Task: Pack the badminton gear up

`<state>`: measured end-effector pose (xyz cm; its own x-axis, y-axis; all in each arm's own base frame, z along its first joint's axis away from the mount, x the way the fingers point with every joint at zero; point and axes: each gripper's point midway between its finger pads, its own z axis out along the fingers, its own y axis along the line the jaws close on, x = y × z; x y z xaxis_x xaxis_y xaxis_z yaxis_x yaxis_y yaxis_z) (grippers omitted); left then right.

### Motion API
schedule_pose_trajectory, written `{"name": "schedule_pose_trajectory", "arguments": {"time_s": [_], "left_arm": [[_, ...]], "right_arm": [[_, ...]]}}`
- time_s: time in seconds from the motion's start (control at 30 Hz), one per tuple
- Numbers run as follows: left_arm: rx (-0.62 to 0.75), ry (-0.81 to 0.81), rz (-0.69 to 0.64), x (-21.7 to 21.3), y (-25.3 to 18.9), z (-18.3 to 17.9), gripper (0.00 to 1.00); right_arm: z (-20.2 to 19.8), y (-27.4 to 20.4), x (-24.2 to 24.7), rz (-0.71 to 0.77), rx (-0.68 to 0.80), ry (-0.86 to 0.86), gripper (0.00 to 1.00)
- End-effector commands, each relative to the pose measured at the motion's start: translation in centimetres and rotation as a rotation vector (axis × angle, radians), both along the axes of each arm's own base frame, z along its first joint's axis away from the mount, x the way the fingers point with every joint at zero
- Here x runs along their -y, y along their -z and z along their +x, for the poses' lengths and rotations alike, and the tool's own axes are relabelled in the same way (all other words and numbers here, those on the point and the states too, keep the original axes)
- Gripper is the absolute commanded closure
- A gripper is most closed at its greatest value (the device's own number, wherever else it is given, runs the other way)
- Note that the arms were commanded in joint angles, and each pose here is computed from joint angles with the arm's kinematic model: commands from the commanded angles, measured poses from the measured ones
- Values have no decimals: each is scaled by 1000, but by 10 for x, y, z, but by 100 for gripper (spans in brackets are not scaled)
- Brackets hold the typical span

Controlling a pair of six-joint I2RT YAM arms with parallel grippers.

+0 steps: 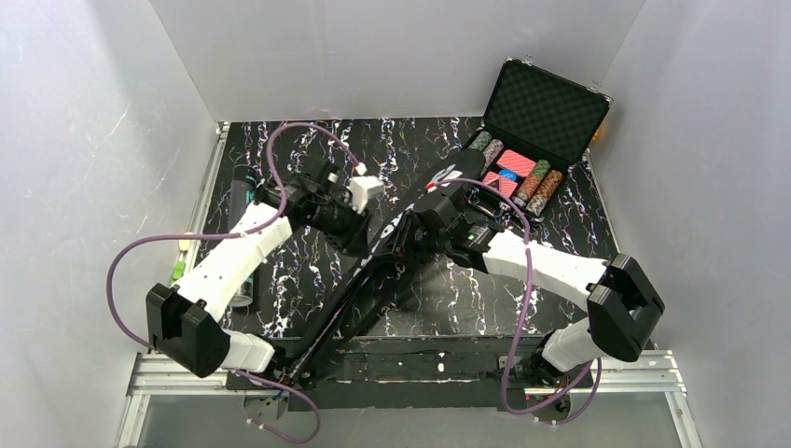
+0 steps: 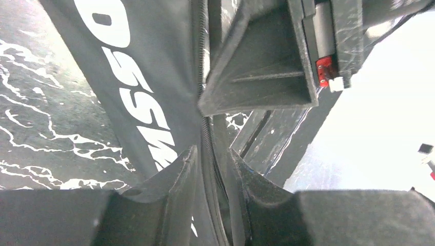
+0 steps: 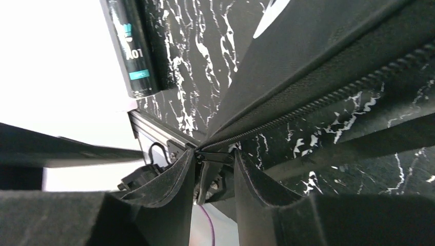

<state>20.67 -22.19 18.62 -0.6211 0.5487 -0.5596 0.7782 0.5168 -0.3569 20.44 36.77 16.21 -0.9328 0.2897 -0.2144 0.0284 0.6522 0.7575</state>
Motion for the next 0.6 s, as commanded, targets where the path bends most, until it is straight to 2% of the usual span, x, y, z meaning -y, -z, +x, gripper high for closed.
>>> {"name": "schedule_pose_trajectory", "arguments": {"time_s": [0.0,0.1,0.17,0.57], "left_arm": [[-27,-32,-182,-4,-43,14,74],[-36,-97,-205,-17,-43,36,74],[-43,-111,-215,-20,-44,41,74],[-16,-133,-209,-28,-50,44,73]], "right_arm": [[-4,7,4,-11,8,-23,80],[-9,22,14,-51,-10,-25,61],[-7,36,25,-87,-27,1,57],[23,98,75,-144,-110,161,52]]}}
